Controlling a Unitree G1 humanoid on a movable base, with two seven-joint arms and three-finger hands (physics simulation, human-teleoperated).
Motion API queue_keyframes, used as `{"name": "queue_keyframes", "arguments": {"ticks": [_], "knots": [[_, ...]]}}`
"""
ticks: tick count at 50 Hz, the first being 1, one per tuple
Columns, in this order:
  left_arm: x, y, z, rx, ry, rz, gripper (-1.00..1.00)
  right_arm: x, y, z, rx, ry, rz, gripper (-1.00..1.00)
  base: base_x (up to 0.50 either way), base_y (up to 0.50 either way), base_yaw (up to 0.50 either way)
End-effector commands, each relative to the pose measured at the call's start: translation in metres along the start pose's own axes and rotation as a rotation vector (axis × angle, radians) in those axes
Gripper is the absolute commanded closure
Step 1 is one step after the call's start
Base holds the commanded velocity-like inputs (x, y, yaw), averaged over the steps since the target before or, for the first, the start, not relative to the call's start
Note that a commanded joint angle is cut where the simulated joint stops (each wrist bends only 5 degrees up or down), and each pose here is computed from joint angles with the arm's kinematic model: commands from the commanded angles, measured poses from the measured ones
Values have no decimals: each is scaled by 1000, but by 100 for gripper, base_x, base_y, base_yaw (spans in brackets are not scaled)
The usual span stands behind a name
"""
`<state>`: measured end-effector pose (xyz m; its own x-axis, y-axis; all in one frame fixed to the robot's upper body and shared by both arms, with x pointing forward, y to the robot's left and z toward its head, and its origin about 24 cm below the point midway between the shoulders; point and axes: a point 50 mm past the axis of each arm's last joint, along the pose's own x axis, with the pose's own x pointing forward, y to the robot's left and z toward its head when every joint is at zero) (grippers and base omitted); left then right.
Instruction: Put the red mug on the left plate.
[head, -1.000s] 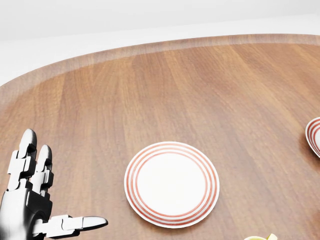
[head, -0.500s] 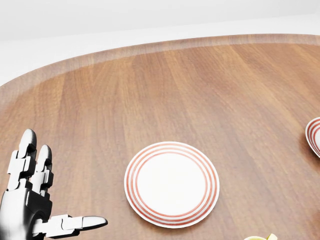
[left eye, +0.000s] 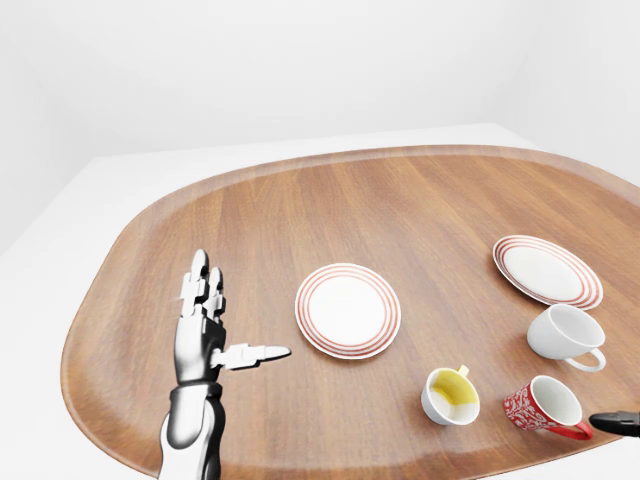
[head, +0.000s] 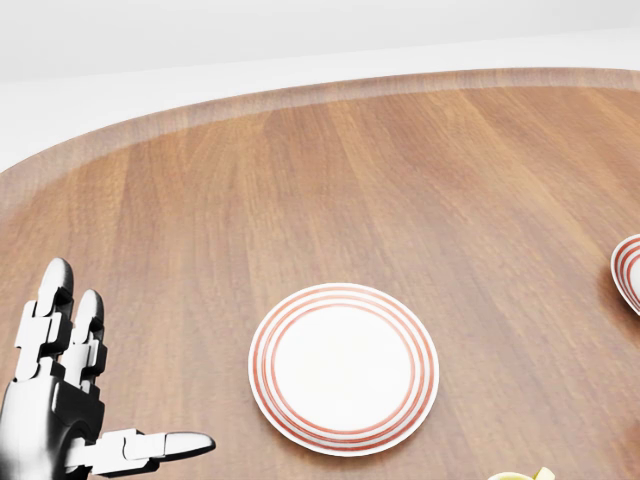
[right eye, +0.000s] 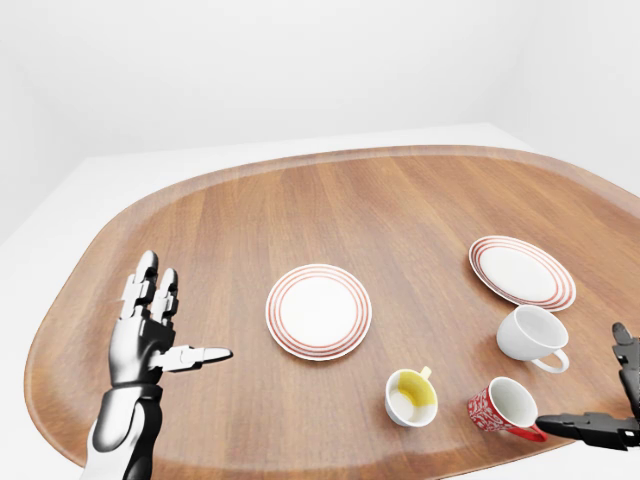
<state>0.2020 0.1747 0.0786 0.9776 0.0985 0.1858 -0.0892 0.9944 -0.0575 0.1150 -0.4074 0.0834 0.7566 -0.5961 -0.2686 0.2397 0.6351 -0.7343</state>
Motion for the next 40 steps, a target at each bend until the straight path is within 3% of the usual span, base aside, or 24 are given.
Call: {"name": "queue_keyframes", "arguments": {"ticks": [1, 23, 35, 36, 40], "knots": [[1, 0, -1, -1, 2, 1, -100, 3, 7, -4, 27, 6, 29, -100, 0, 0, 0], [1, -1, -1, 2, 1, -1, -100, 25, 45, -55, 174, 217, 112, -100, 0, 0, 0], [2, -1, -1, 1, 3, -1, -100, 23, 42, -50, 167, 188, 108, -100, 0, 0, 0], [1, -1, -1, 3, 4, -4, -100, 29, 39, -30, 118, 116, 137, -100, 0, 0, 0], [1, -1, -1, 2, 4, -2, -100, 35, 40, -16, 75, 78, 168, -100, 0, 0, 0]]}}
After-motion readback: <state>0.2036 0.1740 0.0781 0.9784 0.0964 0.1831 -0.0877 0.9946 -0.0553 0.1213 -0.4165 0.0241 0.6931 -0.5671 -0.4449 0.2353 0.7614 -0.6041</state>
